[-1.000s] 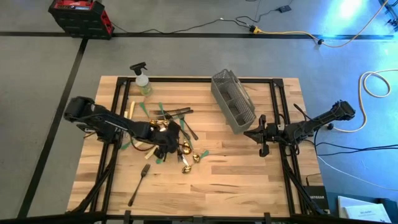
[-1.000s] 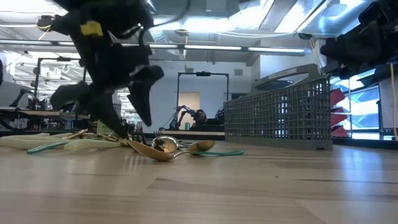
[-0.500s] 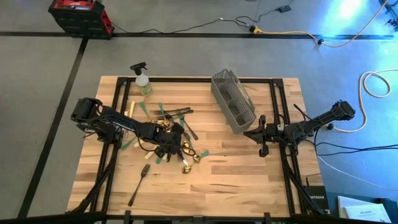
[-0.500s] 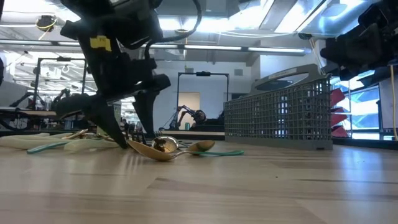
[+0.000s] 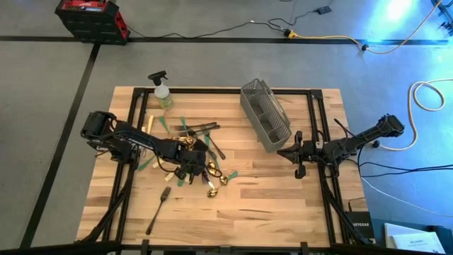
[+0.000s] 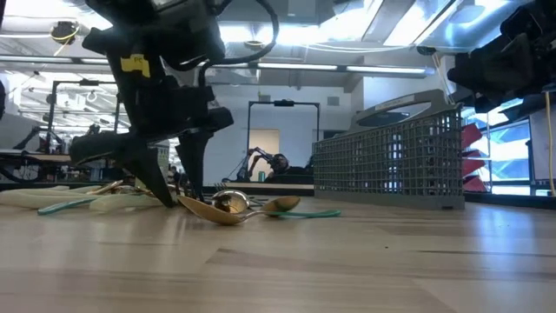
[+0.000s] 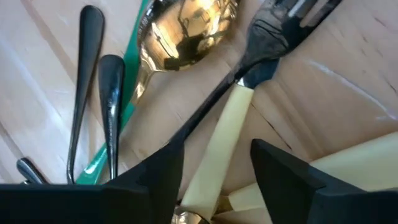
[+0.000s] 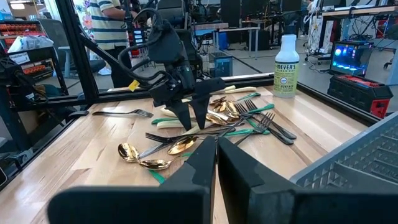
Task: Sort silverware
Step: Put the yellow table knife into the silverware basket
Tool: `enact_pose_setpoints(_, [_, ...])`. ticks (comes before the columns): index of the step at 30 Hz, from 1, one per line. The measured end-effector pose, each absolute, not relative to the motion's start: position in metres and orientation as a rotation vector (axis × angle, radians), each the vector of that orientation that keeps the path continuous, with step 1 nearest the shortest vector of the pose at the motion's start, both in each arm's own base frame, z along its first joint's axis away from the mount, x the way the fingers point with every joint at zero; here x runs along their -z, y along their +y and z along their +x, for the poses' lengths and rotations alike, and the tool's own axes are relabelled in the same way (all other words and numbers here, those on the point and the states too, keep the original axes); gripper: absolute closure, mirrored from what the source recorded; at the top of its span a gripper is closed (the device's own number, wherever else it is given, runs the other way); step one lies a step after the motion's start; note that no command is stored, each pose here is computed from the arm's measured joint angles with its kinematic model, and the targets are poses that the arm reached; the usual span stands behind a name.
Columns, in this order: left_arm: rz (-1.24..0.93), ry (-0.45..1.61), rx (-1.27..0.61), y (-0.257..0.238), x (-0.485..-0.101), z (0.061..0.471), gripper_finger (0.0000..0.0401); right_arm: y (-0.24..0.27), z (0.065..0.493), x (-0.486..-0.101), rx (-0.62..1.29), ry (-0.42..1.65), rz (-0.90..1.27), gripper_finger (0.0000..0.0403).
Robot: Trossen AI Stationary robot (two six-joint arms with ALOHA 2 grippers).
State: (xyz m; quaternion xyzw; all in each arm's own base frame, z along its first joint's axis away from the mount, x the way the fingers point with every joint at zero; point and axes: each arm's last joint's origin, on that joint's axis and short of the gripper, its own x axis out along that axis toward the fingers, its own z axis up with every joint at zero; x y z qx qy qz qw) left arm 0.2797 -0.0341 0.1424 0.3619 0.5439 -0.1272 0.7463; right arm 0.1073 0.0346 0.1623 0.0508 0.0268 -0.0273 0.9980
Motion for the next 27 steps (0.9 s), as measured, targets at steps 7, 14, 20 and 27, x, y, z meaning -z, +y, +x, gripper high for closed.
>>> enact_pose_setpoints(7, [0.692, 1.189, 0.308, -0.024, -0.142, 0.281, 0.0266, 0.035, 0.107, -0.162, 0.055, 0.054, 0.101, 0.0403])
enact_pose_setpoints(14, [0.581, 1.186, 0.328, -0.010, -0.141, 0.281, 0.0291, 0.035, 0.107, -0.162, 0.055, 0.054, 0.101, 0.0403])
enact_pose_setpoints(20, [0.572, 1.176, 0.364, -0.005, -0.141, 0.281, 0.0314, 0.035, 0.107, -0.162, 0.055, 0.054, 0.102, 0.0403])
enact_pose_setpoints(27, [0.576, 1.167, 0.395, -0.006, -0.141, 0.281, 0.0339, 0.035, 0.107, -0.162, 0.055, 0.054, 0.102, 0.0403])
